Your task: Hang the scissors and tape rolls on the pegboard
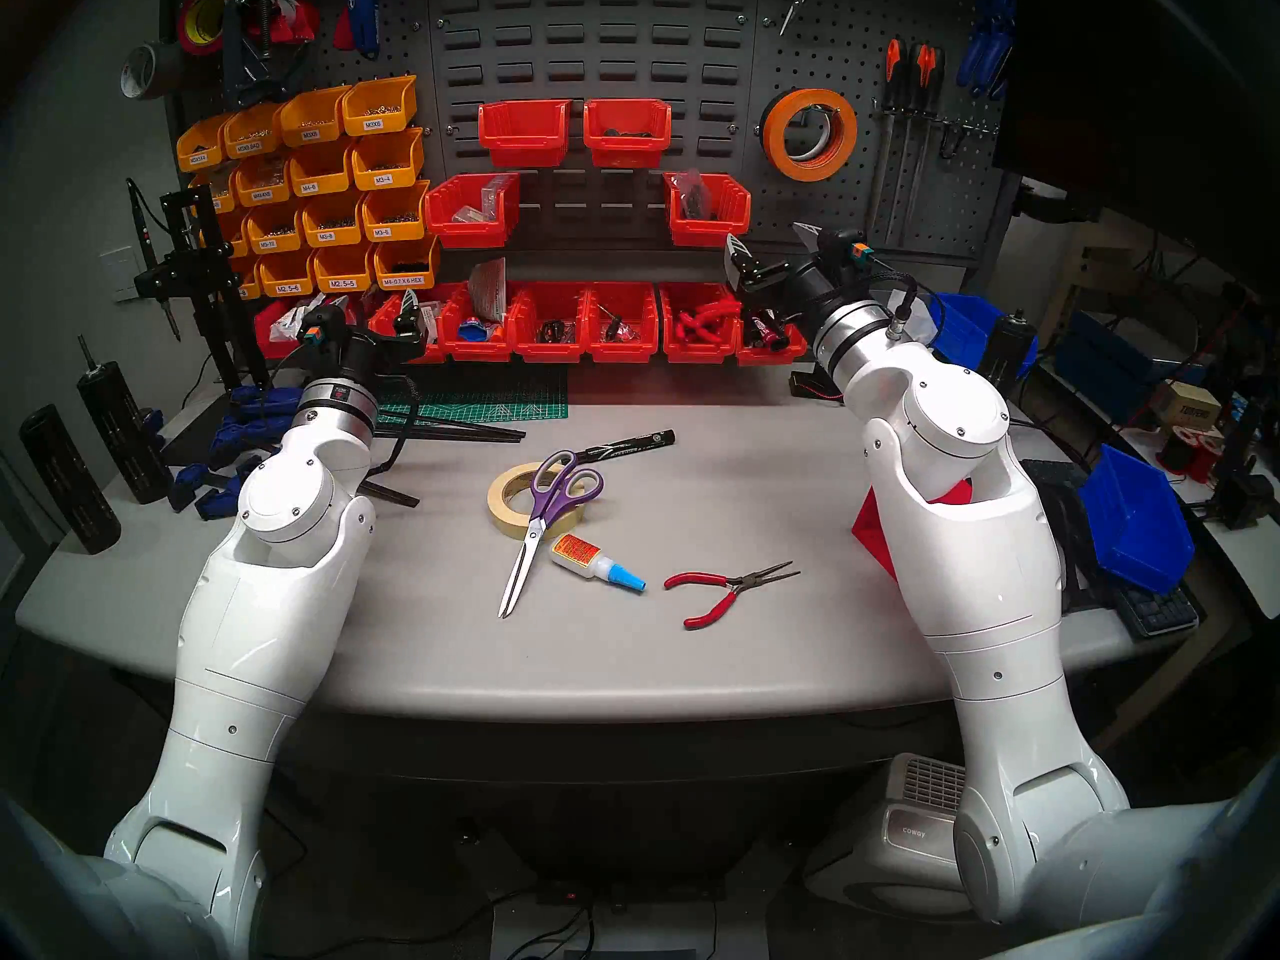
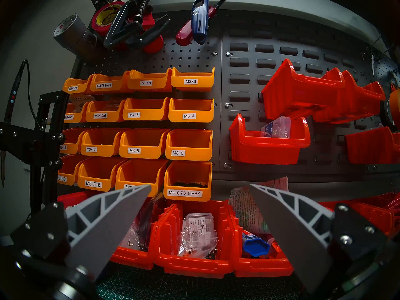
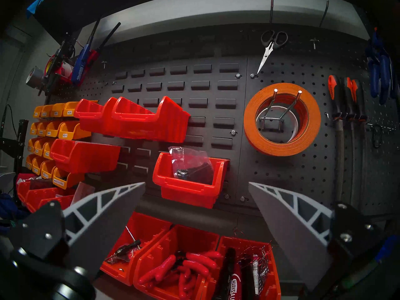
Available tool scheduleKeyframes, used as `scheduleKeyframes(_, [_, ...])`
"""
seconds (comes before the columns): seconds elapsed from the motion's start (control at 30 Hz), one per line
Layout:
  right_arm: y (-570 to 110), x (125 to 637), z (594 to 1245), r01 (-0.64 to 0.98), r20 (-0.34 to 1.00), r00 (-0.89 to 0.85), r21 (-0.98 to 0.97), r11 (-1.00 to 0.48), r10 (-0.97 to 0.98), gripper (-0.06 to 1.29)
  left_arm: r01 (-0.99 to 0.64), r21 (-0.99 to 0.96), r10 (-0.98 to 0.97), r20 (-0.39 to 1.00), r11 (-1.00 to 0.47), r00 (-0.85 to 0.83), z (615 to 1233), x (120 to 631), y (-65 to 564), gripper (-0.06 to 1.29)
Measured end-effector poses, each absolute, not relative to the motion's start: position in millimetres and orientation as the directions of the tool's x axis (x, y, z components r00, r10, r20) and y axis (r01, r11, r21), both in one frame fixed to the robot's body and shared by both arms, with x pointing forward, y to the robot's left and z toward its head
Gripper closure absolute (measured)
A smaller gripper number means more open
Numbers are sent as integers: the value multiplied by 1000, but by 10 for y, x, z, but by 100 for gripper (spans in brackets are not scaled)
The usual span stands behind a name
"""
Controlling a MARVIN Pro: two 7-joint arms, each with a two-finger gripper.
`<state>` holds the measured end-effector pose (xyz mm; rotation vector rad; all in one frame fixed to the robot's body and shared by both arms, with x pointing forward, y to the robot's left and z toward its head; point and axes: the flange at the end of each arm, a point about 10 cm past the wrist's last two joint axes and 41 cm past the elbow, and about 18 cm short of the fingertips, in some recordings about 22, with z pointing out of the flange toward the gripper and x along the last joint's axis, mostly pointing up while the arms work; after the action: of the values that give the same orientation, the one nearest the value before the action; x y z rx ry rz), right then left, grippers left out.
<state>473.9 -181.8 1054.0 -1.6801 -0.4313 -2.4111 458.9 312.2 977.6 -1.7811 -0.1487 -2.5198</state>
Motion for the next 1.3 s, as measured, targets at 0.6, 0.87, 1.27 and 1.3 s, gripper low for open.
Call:
scheduleKeyframes(0.6, [-1807,4732,10529,297,939,-344,127,-946,19,-1,98,48,13,942,-994,-334,9776,4589,3122,0])
scheduleKeyframes(0.87, [-1806,4732,10527,297,939,-342,125,-947,17,-1,98,48,13,942,-994,-334,9776,4589,3122,0])
scheduleKeyframes(1.27, [-1804,4731,10528,297,940,-341,123,-947,15,-1,91,54,20,940,-994,-342,9780,4573,3126,0])
scheduleKeyframes(1.3, [-1804,4731,10528,297,940,-341,123,-947,15,-1,90,54,20,939,-994,-343,9780,4570,3127,0])
